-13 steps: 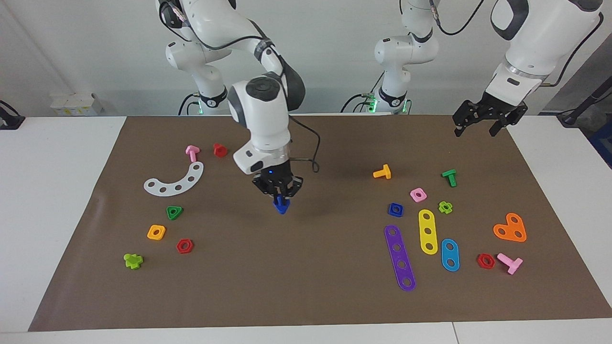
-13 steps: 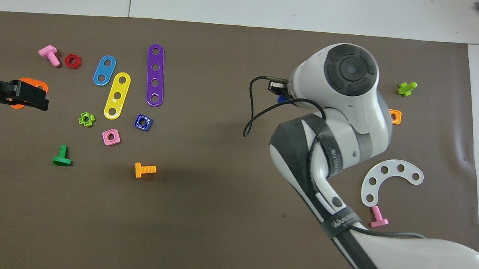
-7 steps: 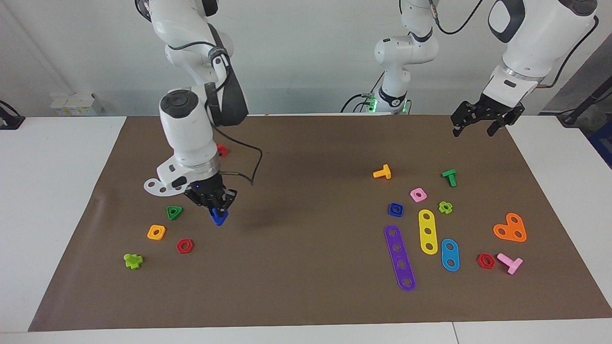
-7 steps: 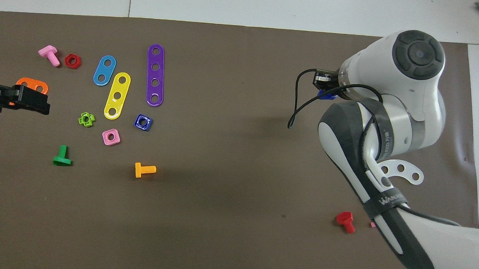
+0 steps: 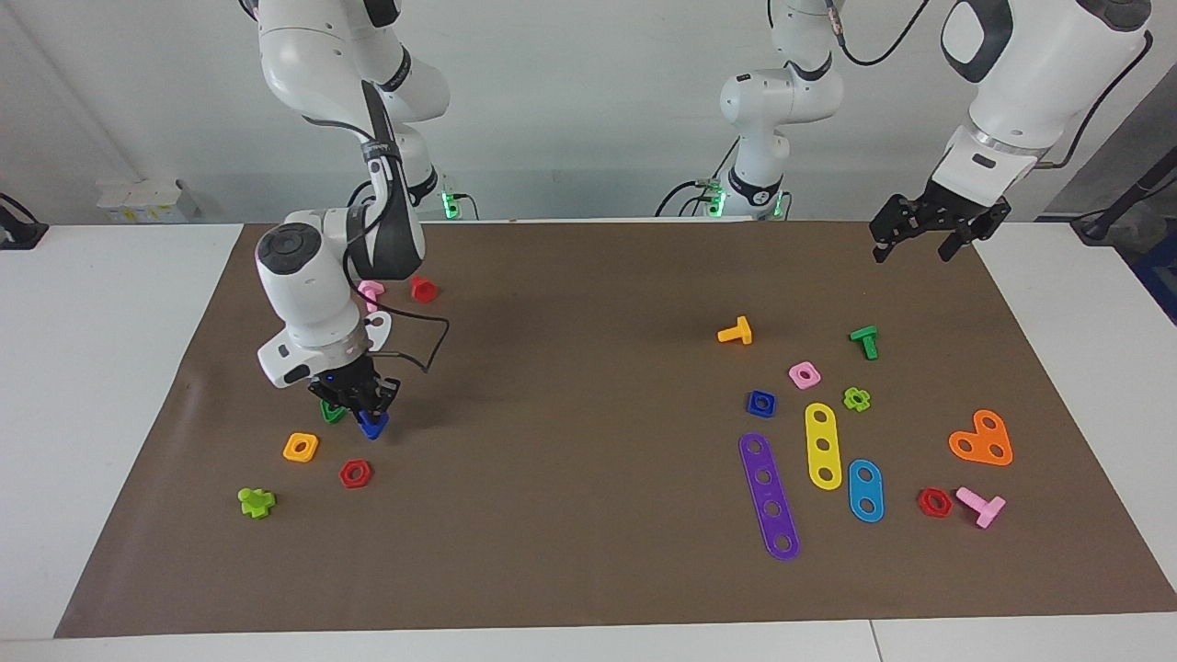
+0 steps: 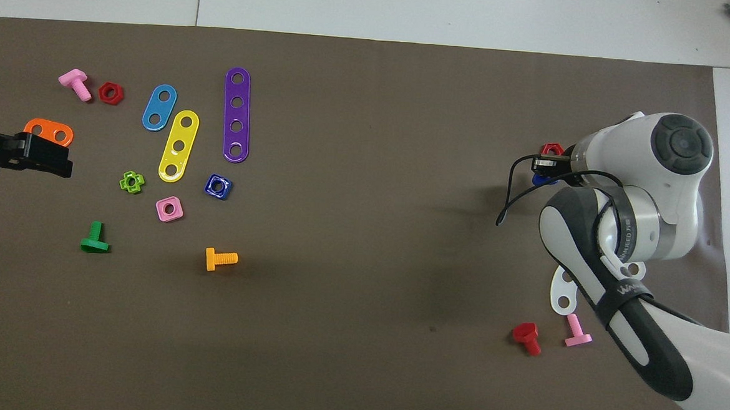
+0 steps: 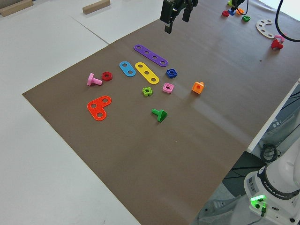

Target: Unscrew and place screws in storage area

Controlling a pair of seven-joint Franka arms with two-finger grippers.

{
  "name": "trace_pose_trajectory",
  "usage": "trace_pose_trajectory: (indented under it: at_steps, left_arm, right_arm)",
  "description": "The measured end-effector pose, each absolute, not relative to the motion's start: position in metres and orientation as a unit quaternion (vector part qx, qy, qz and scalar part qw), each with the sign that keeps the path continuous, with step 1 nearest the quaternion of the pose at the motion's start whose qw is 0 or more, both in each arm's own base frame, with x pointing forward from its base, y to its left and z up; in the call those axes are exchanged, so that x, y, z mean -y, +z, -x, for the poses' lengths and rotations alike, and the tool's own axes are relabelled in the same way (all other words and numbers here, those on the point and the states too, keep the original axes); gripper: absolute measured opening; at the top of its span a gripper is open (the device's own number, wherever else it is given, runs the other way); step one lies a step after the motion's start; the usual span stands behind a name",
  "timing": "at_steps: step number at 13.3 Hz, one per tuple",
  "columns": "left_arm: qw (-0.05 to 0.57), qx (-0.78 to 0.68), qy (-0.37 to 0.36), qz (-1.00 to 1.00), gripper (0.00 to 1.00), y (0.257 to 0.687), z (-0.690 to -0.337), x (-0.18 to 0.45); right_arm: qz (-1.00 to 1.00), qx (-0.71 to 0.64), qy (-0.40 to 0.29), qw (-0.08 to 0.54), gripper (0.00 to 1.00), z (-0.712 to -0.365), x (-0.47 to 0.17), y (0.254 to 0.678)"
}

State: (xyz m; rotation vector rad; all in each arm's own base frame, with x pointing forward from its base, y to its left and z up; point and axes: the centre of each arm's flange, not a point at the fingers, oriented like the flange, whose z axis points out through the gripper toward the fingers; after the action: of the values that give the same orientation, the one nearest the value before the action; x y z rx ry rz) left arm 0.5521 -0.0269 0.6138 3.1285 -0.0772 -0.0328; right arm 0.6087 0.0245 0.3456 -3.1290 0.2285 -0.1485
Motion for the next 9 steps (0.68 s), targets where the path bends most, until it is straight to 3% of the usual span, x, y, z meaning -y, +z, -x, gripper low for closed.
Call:
trace_pose_trajectory:
  at_steps: [8, 9]
  left_arm:
    - [0.006, 0.025, -0.011, -1.0, 1.0, 0.614, -0.552, 0.027]
    - [0.006, 0.025, -0.01, -1.0, 1.0, 0.614, -0.552, 0.027]
  right_arm:
    - [0.997, -0.063, -0.047, 0.02, 0.19, -0.582, -0.024, 0.313]
    - [0.997, -0.064, -0.047, 0.019, 0.26, -0.582, -0.024, 0.312]
